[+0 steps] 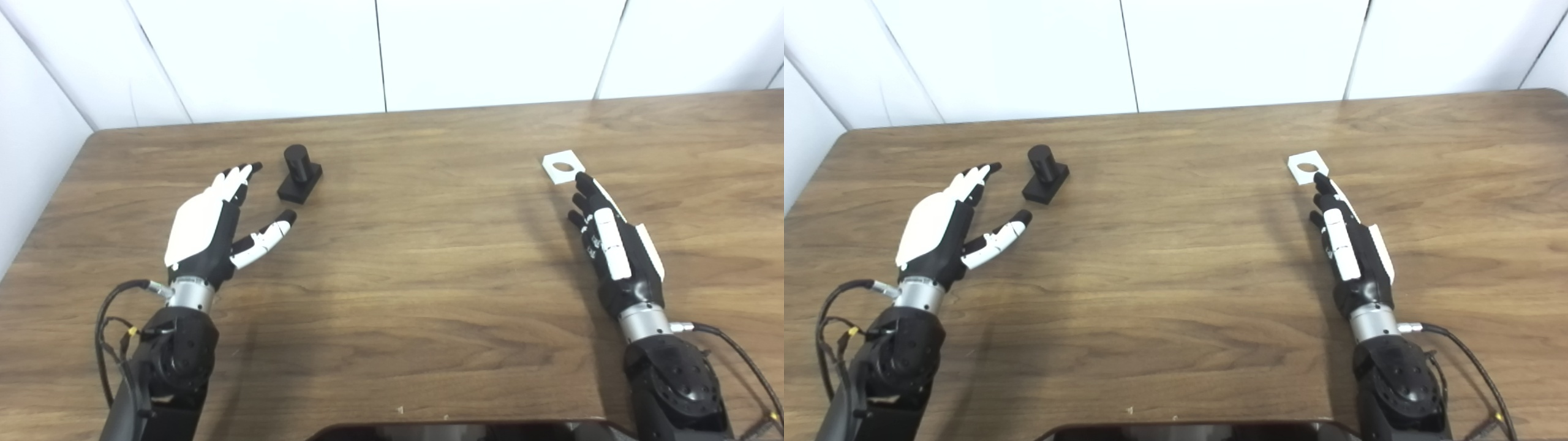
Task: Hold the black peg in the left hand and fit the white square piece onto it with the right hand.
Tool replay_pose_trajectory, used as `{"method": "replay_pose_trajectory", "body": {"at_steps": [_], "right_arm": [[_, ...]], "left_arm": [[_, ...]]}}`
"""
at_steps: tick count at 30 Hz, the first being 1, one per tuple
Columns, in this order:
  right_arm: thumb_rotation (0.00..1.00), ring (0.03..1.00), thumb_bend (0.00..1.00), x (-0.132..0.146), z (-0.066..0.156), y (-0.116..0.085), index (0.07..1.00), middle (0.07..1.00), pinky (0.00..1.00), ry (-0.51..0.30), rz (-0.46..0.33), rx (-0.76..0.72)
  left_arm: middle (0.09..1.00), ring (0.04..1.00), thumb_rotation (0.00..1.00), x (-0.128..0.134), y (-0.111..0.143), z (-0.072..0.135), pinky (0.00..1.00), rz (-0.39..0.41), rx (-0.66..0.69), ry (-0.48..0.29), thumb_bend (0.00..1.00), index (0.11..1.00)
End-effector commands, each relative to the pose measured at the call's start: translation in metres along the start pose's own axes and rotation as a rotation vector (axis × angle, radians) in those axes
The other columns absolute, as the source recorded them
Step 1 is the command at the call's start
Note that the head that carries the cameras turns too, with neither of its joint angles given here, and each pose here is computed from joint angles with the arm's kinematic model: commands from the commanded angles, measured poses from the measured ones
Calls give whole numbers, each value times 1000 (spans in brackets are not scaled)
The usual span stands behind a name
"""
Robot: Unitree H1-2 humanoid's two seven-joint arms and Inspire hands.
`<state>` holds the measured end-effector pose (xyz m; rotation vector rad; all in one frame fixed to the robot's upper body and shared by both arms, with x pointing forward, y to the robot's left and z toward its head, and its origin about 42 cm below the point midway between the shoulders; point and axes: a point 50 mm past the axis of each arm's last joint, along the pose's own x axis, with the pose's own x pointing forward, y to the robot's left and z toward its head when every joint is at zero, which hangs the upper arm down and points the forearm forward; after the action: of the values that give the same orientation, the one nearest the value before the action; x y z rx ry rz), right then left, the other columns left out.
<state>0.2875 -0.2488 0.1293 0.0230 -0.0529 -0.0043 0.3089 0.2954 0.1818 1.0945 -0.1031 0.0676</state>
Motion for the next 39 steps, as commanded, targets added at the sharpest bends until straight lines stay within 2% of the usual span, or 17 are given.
{"method": "replay_pose_trajectory", "body": {"at_steps": [1,8,24,27,31,39], "right_arm": [[882,966,461,4,5,5,924,964,930,-53,14,19],[882,963,465,3,4,5,925,963,920,-53,10,20],[884,963,489,0,-2,7,920,959,916,-46,1,22],[883,964,493,0,-3,6,920,960,917,-47,3,27],[870,963,495,-1,-3,6,916,958,915,-49,0,29],[868,962,460,-2,-2,7,913,955,922,-49,-3,36]], "left_arm": [[995,1000,759,17,18,5,999,57,70,-26,577,914],[1000,1000,690,34,18,3,1000,88,208,8,667,849],[1000,1000,745,64,11,0,1000,85,387,87,763,821],[1000,1000,754,68,9,0,1000,88,404,102,796,820],[1000,1000,702,75,4,1,1000,107,404,119,853,810],[1000,1000,690,89,-8,8,1000,116,402,141,837,802]]}}
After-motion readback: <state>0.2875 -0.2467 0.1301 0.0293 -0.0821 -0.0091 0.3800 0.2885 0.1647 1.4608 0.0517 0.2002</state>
